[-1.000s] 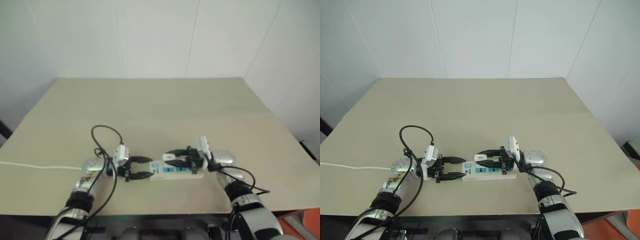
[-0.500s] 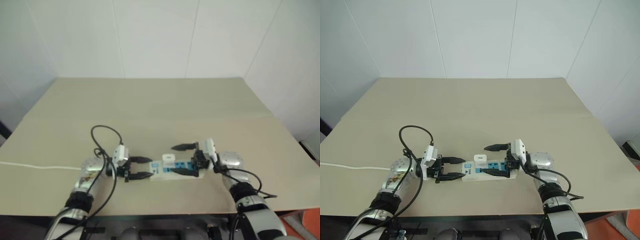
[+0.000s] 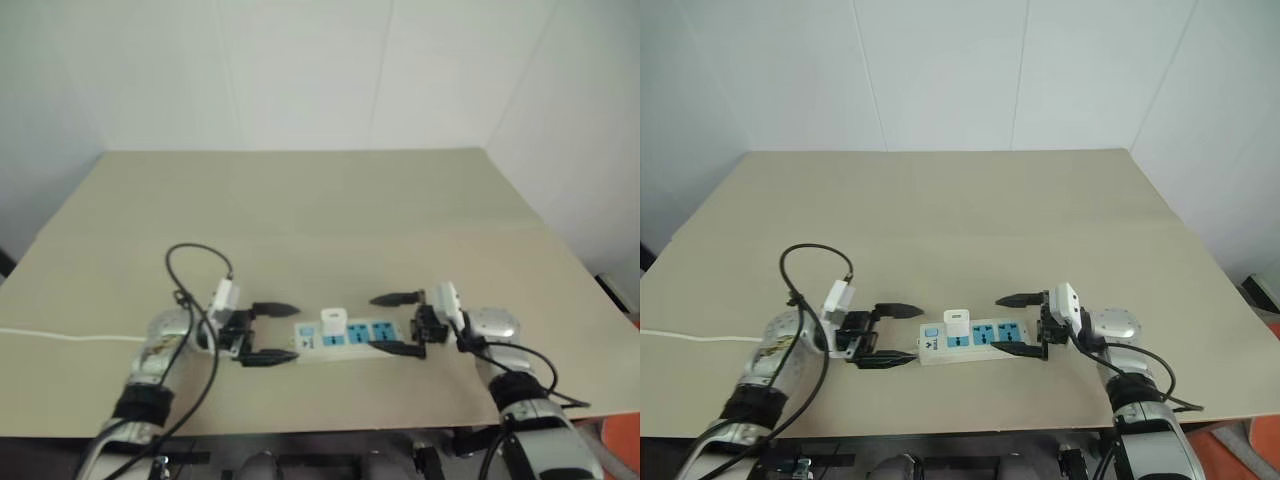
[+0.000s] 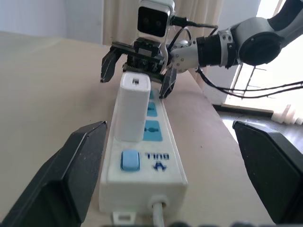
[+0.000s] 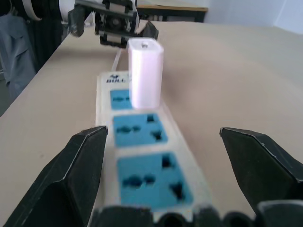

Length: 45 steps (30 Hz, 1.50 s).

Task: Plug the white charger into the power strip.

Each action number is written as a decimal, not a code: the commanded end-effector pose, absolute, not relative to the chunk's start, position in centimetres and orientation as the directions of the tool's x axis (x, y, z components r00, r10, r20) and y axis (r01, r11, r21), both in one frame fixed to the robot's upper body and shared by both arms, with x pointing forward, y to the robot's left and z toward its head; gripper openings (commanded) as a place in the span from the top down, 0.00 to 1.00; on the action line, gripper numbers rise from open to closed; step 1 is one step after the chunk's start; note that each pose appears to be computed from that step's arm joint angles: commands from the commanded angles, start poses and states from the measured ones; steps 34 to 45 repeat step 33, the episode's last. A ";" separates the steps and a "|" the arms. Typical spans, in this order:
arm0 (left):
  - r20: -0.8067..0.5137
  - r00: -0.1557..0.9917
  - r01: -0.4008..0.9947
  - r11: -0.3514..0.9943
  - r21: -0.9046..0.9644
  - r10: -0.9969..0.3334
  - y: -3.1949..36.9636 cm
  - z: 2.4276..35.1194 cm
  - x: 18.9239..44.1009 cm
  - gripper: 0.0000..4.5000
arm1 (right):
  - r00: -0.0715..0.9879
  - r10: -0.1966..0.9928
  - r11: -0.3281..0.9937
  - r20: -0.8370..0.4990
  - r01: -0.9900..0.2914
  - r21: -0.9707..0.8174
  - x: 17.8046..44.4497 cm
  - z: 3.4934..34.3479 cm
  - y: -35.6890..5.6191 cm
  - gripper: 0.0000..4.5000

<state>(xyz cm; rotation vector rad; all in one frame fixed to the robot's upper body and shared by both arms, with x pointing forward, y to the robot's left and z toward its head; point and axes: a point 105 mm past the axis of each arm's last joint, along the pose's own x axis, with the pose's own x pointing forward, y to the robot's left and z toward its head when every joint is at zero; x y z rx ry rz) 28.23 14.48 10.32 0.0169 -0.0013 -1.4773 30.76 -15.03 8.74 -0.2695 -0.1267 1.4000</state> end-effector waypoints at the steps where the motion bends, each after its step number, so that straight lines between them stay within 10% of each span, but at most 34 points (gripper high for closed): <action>1: -0.025 0.180 0.980 0.177 0.093 -0.983 17.1 12.4 28.3 0.00 | 0.229 0.972 0.193 -0.052 -0.908 -0.373 31.1 12.4 -17.8 0.00; 8: -0.326 0.344 0.929 0.268 0.256 -0.881 24.8 13.9 27.7 0.00 | 0.387 0.895 0.272 -0.223 -0.868 -0.416 30.0 17.9 -26.4 0.00; 45: -0.279 0.408 0.898 0.328 0.294 -0.869 25.4 15.0 27.2 0.00 | 0.418 0.835 0.215 -0.356 -0.846 -0.489 28.1 20.5 -28.7 0.00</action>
